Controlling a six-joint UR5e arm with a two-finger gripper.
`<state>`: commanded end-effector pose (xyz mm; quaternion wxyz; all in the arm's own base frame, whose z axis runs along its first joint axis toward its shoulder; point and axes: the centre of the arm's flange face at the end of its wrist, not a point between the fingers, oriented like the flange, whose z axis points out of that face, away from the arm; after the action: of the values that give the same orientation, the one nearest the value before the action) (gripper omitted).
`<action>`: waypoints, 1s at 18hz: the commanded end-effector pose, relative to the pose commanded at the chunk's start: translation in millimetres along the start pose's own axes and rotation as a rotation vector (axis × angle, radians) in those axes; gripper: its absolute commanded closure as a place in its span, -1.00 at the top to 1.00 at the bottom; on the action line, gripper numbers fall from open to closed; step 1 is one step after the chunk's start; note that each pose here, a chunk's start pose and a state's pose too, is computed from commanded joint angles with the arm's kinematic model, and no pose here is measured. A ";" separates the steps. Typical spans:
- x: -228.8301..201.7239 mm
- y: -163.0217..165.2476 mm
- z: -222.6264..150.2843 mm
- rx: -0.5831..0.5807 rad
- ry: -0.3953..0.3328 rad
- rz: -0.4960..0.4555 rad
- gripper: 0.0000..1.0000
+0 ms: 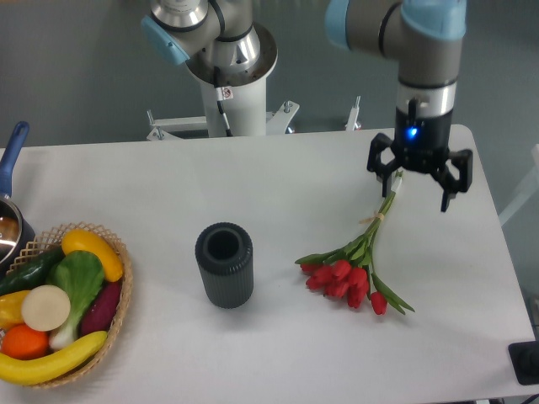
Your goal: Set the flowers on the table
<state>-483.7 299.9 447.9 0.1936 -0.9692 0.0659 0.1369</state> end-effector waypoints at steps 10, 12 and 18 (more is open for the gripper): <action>-6.3 121.1 -52.5 -0.034 0.097 0.314 1.00; -6.1 134.0 -54.5 -0.036 0.110 0.335 1.00; 1.5 150.1 -56.9 -0.048 0.109 0.350 1.00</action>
<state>-495.7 139.9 444.3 0.1399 -0.9533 0.2406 0.1171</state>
